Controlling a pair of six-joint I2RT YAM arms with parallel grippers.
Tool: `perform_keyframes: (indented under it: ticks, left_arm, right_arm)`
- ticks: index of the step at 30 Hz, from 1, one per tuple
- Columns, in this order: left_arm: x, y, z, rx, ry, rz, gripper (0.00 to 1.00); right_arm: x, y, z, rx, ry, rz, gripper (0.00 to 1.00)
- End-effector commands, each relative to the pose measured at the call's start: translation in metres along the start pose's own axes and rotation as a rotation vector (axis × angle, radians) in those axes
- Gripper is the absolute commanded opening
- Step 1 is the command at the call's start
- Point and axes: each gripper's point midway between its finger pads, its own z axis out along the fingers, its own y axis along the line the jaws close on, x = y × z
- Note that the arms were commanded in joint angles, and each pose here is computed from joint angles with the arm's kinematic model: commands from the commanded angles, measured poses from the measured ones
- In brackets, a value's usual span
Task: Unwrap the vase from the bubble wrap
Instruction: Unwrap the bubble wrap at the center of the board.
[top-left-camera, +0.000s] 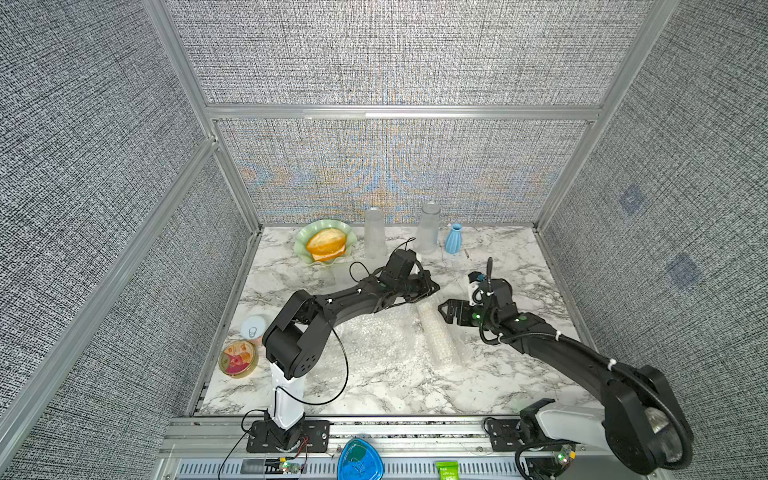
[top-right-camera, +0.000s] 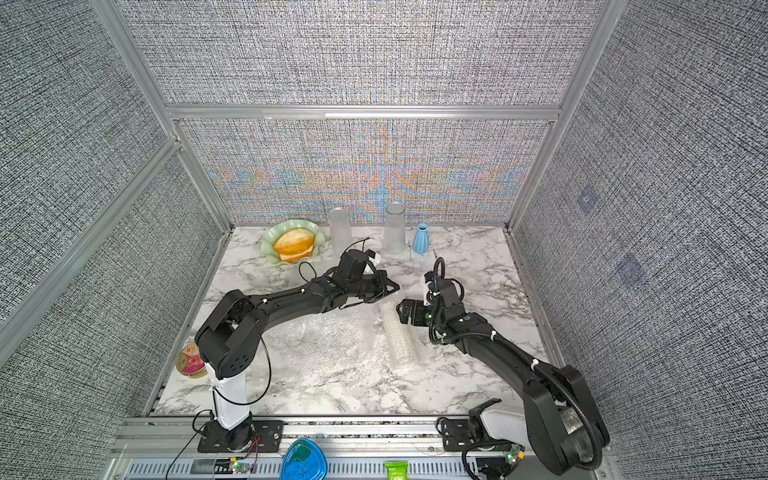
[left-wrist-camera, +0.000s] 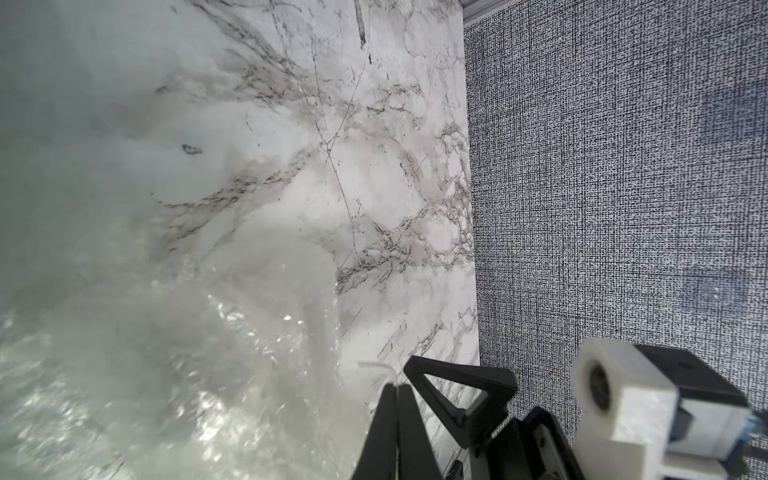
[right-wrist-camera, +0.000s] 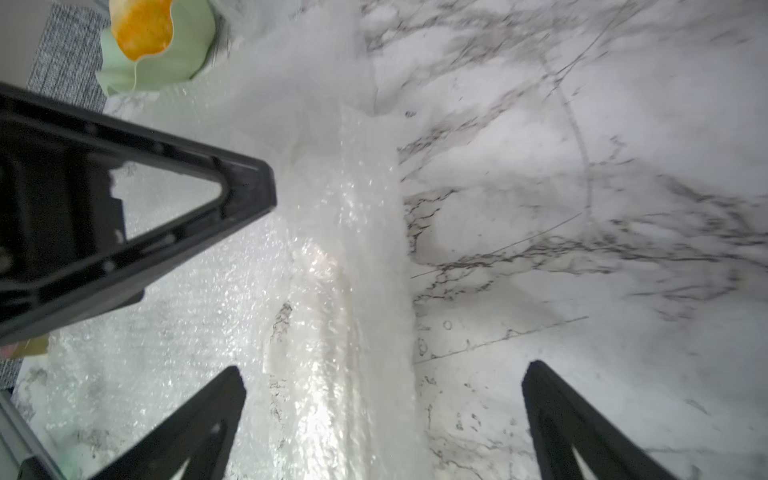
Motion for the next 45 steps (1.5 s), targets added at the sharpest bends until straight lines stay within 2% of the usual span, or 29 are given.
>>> perform_keyframes:
  ticks: [1,8,9,11,13,16,18,25,31,38,41,45]
  left_arm:
    - [0.001,0.004,0.012,-0.044,0.03,0.028,0.0]
    - [0.005,0.009,0.062,-0.115,0.118,0.046,0.0]
    - [0.003,0.006,0.067,-0.119,0.126,0.051,0.14]
    - [0.001,-0.003,0.071,-0.116,0.135,0.067,0.3]
    - [-0.005,-0.013,0.07,-0.117,0.13,0.089,0.53]
    - [-0.016,-0.026,0.054,-0.146,0.099,0.13,0.76]
    - [-0.025,-0.031,0.038,-0.169,0.072,0.146,0.84]
    - [-0.05,-0.014,-0.051,-0.23,-0.06,0.11,0.9]
    - [-0.042,0.023,-0.121,-0.358,-0.137,0.068,0.91]
    - [-0.015,0.046,-0.172,-0.411,-0.208,0.03,0.91]
    - [-0.013,0.048,-0.197,-0.431,-0.28,0.042,0.91]
    - [-0.017,0.041,-0.241,-0.442,-0.437,0.091,0.9]
  right_arm:
    - [-0.003,-0.019,-0.018,0.104,-0.044,0.043,0.98]
    - [-0.005,-0.035,-0.06,0.168,-0.174,0.073,0.98]
    - [-0.004,-0.035,-0.065,0.17,-0.181,0.07,0.98]
    - [-0.002,-0.035,-0.073,0.169,-0.179,0.066,0.98]
    - [0.0,-0.031,-0.078,0.151,-0.166,0.052,0.98]
    - [0.006,-0.022,-0.08,0.106,-0.132,0.039,0.98]
    - [0.01,-0.015,-0.078,0.07,-0.102,0.031,0.97]
    - [0.035,0.021,-0.052,-0.064,0.05,-0.013,0.96]
    - [0.065,0.033,-0.013,-0.022,0.225,-0.056,0.95]
    - [0.085,0.034,0.02,0.071,0.306,-0.113,0.95]
    - [0.09,0.054,0.024,0.039,0.319,-0.131,0.94]
    - [0.094,0.099,0.024,-0.054,0.322,-0.124,0.93]
